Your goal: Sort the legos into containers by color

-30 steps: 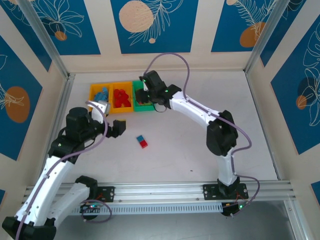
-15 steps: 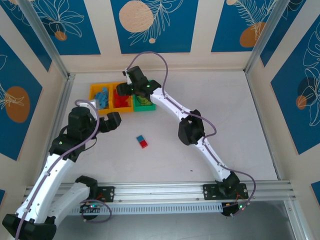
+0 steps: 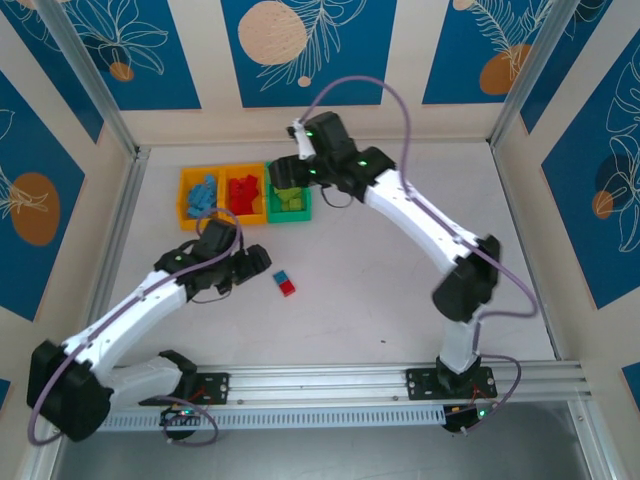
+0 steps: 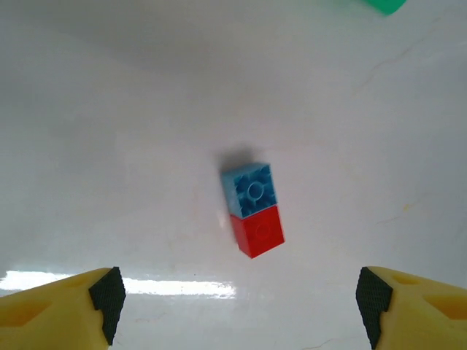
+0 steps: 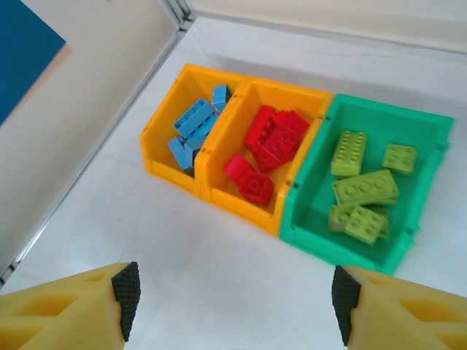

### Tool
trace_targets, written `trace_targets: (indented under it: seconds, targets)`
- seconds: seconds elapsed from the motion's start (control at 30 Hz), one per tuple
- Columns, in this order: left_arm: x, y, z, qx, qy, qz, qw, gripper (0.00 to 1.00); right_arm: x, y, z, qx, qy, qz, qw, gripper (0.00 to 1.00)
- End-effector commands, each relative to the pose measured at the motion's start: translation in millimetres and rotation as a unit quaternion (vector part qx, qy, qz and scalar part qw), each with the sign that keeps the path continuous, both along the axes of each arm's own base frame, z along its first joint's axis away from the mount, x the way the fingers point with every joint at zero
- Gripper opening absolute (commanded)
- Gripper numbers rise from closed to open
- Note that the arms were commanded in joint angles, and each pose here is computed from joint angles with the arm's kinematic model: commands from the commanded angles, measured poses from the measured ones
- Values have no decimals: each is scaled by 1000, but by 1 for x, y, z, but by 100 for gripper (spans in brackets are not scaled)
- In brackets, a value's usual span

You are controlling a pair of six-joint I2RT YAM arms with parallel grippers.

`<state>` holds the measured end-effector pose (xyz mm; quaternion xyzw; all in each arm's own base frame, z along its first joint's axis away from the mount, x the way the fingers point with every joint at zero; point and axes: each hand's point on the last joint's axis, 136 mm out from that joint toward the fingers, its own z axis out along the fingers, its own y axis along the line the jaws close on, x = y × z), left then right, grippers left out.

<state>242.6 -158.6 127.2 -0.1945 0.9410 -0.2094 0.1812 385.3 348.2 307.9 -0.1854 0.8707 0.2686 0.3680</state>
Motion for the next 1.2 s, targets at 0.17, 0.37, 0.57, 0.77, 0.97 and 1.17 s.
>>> trace_targets:
  seconds: [0.17, 0.37, 0.57, 0.77, 0.97, 1.17]
  targets:
    - [15, -39, -50, -17, 78, 39, 996, 88, -55, -82, -56, -47, 70, -70, 994, 78]
    - [26, -60, -80, 19, 122, -3, 992, 77, -74, -117, -76, -45, 104, -107, 988, 80]
    - [26, -71, -100, 45, 142, -23, 989, 61, -78, -124, -73, -42, 108, -110, 987, 80]
    - [24, -50, -106, 100, 145, -11, 984, 44, -91, -119, -81, -42, 137, -92, 985, 80]
    - [28, -46, -103, 120, 132, -25, 984, 30, -129, -101, -99, -15, 201, -61, 978, 80]
    - [43, -39, -73, 139, 90, -45, 985, 24, -158, -78, -110, -9, 236, -31, 971, 79]
